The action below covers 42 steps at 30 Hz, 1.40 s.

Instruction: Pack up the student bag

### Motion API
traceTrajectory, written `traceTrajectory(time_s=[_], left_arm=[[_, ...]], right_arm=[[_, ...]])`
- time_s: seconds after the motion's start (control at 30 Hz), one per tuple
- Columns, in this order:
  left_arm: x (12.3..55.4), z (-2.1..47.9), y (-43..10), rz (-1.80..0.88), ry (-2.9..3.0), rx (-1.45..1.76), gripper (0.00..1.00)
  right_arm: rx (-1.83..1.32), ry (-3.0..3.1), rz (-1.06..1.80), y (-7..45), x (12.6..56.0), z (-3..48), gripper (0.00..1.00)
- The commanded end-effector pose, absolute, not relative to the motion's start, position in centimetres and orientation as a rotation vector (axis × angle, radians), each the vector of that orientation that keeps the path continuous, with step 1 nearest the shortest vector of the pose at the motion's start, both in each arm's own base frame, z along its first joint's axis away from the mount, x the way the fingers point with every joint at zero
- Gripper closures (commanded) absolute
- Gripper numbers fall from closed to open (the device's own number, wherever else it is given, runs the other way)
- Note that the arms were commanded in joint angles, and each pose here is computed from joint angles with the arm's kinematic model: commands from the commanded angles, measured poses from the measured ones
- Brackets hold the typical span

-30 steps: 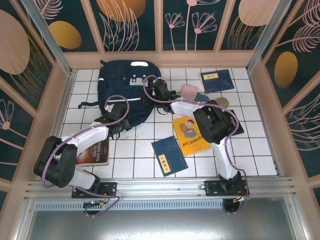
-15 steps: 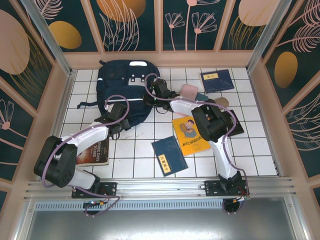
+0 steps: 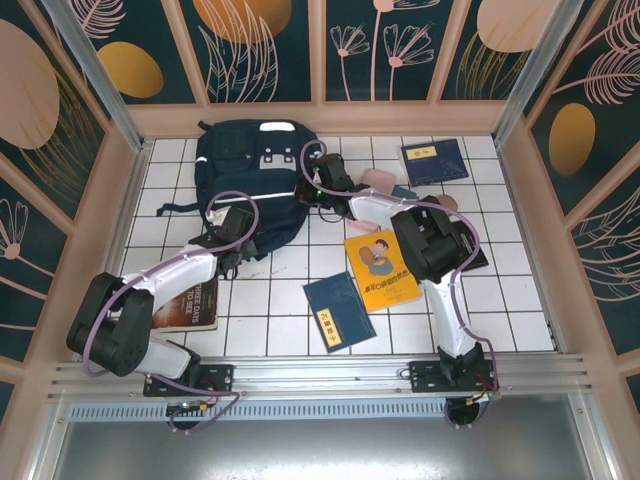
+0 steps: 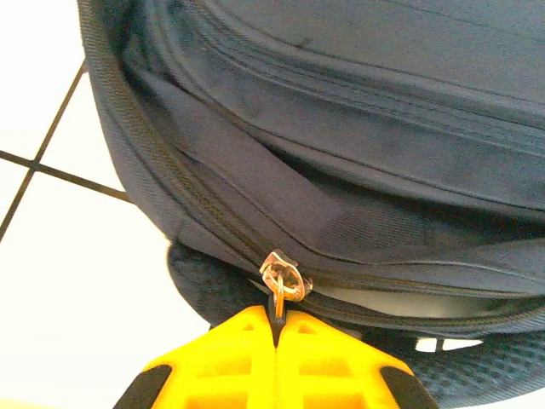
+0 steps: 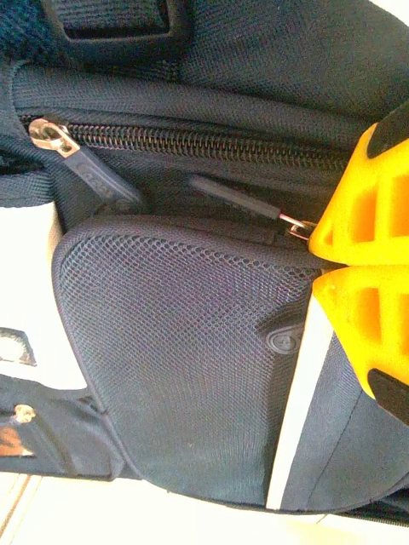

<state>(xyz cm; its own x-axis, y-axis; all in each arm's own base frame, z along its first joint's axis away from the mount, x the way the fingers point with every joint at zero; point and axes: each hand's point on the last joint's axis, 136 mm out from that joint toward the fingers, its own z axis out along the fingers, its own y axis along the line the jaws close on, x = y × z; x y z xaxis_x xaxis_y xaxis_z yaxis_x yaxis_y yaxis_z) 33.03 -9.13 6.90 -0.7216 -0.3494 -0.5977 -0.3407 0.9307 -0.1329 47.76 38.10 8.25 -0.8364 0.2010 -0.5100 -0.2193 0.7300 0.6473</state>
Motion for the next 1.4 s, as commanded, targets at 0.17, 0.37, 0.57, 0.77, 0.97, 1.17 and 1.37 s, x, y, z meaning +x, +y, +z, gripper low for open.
traceTrajectory(time_s=[0.17,0.37,0.57,0.77,0.97,1.17,1.37], left_arm=[[30.2,6.2,-0.2,0.138,2.317,-0.841,1.00],[30.5,6.7,3.0,0.147,2.252,-0.975,1.00],[32.6,9.0,1.2,-0.027,2.241,-0.883,1.00],[32.9,8.6,-1.0,-0.176,2.279,-0.833,1.00],[32.9,8.4,-1.6,-0.212,2.289,-0.805,1.00],[32.8,8.5,-1.8,-0.224,2.283,-0.791,1.00],[32.8,8.3,-2.1,-0.245,2.284,-0.780,1.00]], right_arm=[[0.024,2.248,0.899,34.7,50.3,12.5,1.00],[0.047,2.235,0.872,32.9,51.4,12.9,1.00],[0.002,2.218,0.923,33.5,50.9,13.7,1.00],[-0.040,2.292,1.045,36.9,46.5,12.2,0.64],[0.021,2.402,1.205,39.3,40.9,9.1,0.58],[0.056,2.462,1.267,40.5,37.6,7.8,0.53],[0.096,2.449,1.335,41.5,37.1,7.3,0.52]])
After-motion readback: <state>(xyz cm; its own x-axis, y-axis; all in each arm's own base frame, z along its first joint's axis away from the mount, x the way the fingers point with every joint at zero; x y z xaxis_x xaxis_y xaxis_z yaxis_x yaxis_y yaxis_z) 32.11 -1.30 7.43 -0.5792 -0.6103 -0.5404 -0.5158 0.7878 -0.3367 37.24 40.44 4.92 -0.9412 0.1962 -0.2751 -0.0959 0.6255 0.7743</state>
